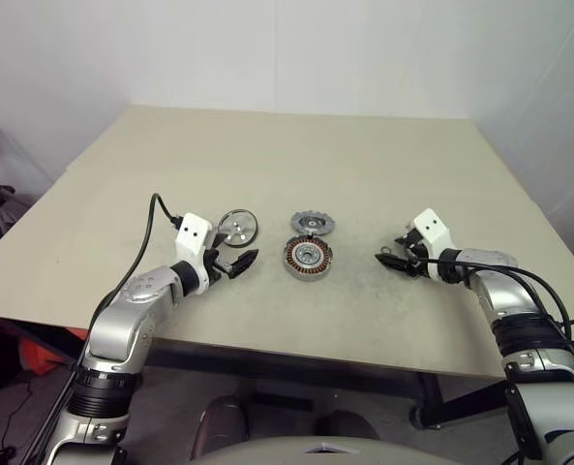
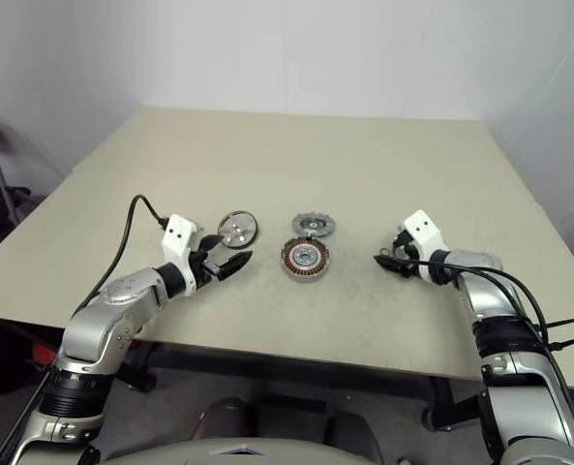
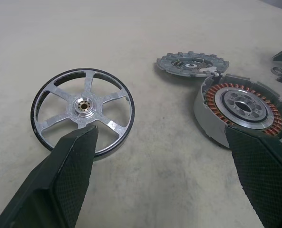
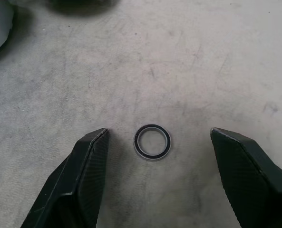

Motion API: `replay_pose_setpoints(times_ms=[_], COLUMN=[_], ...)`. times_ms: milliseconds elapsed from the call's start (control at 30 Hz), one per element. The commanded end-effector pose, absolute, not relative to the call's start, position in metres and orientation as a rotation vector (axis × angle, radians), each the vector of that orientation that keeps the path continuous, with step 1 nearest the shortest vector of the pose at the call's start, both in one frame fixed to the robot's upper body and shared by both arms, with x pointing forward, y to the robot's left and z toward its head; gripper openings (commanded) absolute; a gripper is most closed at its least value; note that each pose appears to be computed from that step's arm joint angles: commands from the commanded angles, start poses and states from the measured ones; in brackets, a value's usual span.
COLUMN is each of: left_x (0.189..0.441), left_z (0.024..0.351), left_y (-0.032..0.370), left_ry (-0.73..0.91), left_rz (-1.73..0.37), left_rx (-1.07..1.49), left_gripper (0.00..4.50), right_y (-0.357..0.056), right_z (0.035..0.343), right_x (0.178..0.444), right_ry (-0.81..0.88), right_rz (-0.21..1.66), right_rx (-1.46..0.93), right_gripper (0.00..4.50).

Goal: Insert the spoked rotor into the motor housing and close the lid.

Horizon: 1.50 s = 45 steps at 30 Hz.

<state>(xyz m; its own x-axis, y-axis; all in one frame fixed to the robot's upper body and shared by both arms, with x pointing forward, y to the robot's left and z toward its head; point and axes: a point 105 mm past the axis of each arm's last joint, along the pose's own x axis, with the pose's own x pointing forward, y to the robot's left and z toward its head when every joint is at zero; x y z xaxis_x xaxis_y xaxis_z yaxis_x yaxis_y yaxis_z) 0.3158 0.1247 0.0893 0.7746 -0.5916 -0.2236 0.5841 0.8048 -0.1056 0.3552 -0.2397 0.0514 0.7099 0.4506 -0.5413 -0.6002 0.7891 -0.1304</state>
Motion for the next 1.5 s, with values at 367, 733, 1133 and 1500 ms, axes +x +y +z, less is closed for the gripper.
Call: replay_pose_setpoints(times_ms=[367, 733, 1133, 1500], left_x=[0.319, 0.322, 0.321, 0.319], left_z=[0.099, 0.098, 0.099, 0.097], left_y=[0.126, 0.124, 0.124, 0.128], left_ry=[0.214, 0.213, 0.206, 0.212], left_rz=[-0.631, -0.631, -0.626, -0.609], left_rx=[-0.012, -0.015, -0.013, -0.009], left_gripper=[4.50, 4.50, 4.50, 4.50], right_y=[-0.247, -0.160, -0.078, -0.090], right_z=[0.049, 0.093, 0.083, 0.078], right_x=[0.355, 0.349, 0.335, 0.338], right_ry=[0.542, 0.337, 0.355, 0.375], right_rz=[0.564, 0.866, 1.059, 1.024], right_rx=[-0.307, -0.355, -0.353, -0.364], right_gripper=[1.06, 0.57, 0.57, 0.57])
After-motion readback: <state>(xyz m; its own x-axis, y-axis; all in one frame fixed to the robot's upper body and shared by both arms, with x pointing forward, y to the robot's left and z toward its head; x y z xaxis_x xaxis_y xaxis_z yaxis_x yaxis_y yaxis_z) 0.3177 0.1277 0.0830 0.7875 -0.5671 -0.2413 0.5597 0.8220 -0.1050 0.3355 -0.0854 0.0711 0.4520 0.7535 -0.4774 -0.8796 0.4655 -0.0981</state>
